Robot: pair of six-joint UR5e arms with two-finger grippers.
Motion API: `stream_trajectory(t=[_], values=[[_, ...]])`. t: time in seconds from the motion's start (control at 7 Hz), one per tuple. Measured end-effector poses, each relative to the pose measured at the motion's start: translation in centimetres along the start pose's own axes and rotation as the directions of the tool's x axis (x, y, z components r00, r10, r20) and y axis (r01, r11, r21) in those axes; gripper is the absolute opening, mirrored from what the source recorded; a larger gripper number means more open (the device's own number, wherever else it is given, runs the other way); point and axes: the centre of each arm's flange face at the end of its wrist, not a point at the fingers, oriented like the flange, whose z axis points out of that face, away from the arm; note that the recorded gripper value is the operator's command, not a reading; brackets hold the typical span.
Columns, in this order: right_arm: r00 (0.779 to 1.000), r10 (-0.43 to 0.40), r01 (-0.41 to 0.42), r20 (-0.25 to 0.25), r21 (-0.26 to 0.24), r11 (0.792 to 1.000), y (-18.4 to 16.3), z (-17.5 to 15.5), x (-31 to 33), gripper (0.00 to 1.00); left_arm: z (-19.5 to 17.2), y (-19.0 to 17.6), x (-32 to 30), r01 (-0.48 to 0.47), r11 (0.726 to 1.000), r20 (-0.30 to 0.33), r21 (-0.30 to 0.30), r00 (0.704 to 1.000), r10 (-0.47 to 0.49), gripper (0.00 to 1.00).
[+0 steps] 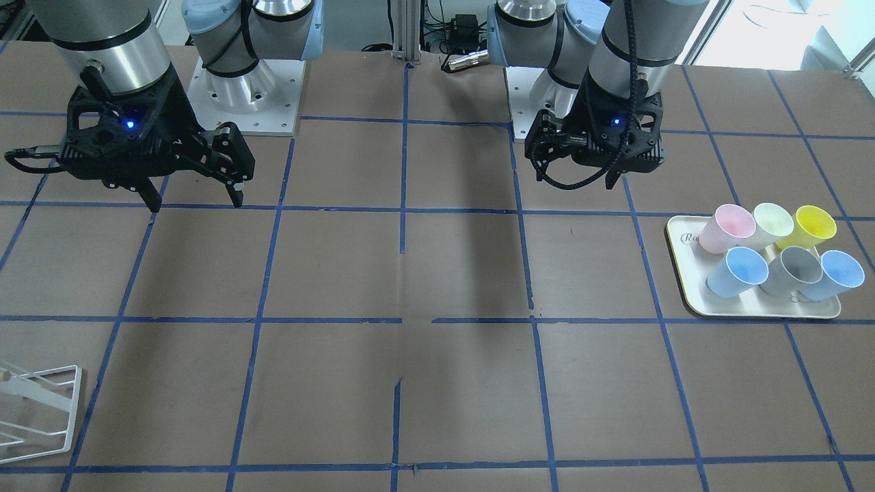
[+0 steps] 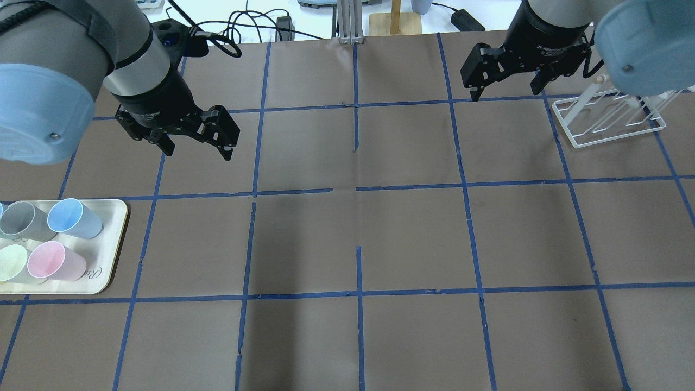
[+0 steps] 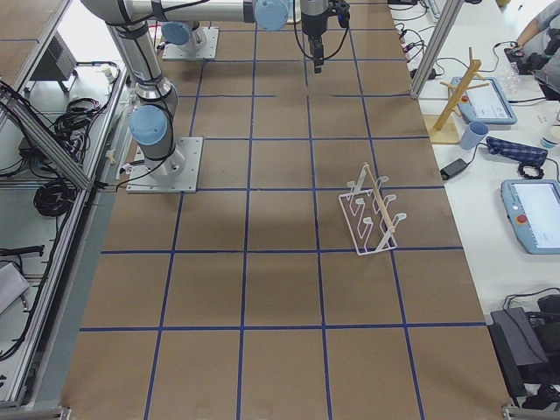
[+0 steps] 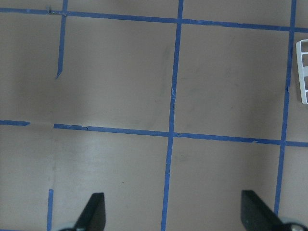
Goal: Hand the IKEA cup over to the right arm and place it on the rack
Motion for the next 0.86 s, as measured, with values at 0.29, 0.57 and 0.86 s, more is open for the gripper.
stream_trajectory(t=[0.29, 0.57, 0.86], values=[[1.0, 0.0, 0.0, 0.0, 0.0, 1.0, 0.0, 0.0, 0.0, 1.0, 0.01, 0.03, -0.21, 0.003, 1.0, -0.001, -0.007, 1.0, -0.003, 1.0], [1.0, 0.001, -0.001, 0.0, 0.0, 1.0, 0.0, 0.0, 0.0, 1.0, -0.07, 0.13, -0.19, 0.006, 1.0, -0.009, -0.02, 1.0, -0.006, 1.0], [1.0, 0.0, 0.0, 0.0, 0.0, 1.0, 0.0, 0.0, 0.0, 1.0, 0.52, -0.1, -0.55, 0.009, 0.999, -0.011, -0.033, 1.0, -0.009, 1.0]])
